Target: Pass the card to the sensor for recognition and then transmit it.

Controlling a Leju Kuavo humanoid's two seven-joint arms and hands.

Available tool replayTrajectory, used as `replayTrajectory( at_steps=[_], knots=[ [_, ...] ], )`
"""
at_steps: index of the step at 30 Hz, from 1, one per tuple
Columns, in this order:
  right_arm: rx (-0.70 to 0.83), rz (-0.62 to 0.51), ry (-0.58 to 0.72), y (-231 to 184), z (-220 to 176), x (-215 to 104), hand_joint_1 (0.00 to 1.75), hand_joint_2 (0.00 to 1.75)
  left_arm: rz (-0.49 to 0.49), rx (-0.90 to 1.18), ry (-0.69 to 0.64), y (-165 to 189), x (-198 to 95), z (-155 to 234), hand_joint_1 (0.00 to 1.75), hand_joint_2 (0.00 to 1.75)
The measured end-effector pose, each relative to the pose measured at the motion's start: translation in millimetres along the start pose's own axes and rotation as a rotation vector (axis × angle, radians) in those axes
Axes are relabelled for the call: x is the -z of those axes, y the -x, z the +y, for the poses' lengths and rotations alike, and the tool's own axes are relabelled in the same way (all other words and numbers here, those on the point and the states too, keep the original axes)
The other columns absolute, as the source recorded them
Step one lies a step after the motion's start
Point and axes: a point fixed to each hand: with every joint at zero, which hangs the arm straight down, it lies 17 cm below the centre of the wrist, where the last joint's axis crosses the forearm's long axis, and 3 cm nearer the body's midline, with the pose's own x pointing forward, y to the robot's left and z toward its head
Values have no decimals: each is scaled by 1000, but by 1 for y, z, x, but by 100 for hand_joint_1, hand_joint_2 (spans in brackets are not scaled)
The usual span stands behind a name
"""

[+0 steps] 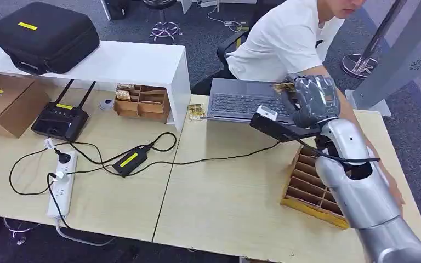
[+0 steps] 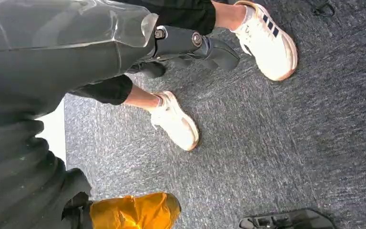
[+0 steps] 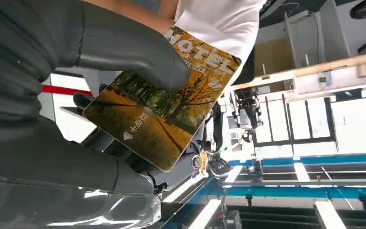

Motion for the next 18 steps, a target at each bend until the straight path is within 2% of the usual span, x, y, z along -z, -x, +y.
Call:
replayTrajectory(
  at_steps=[8, 18],
  knots=[
    [-12, 4, -50, -3, 23, -2, 175, 175, 4, 0, -1, 1, 0, 0, 0, 175],
    [-20, -1, -69, -6, 33, -4, 175, 175, 8, -2, -1, 2, 0, 0, 0, 175]
  ],
)
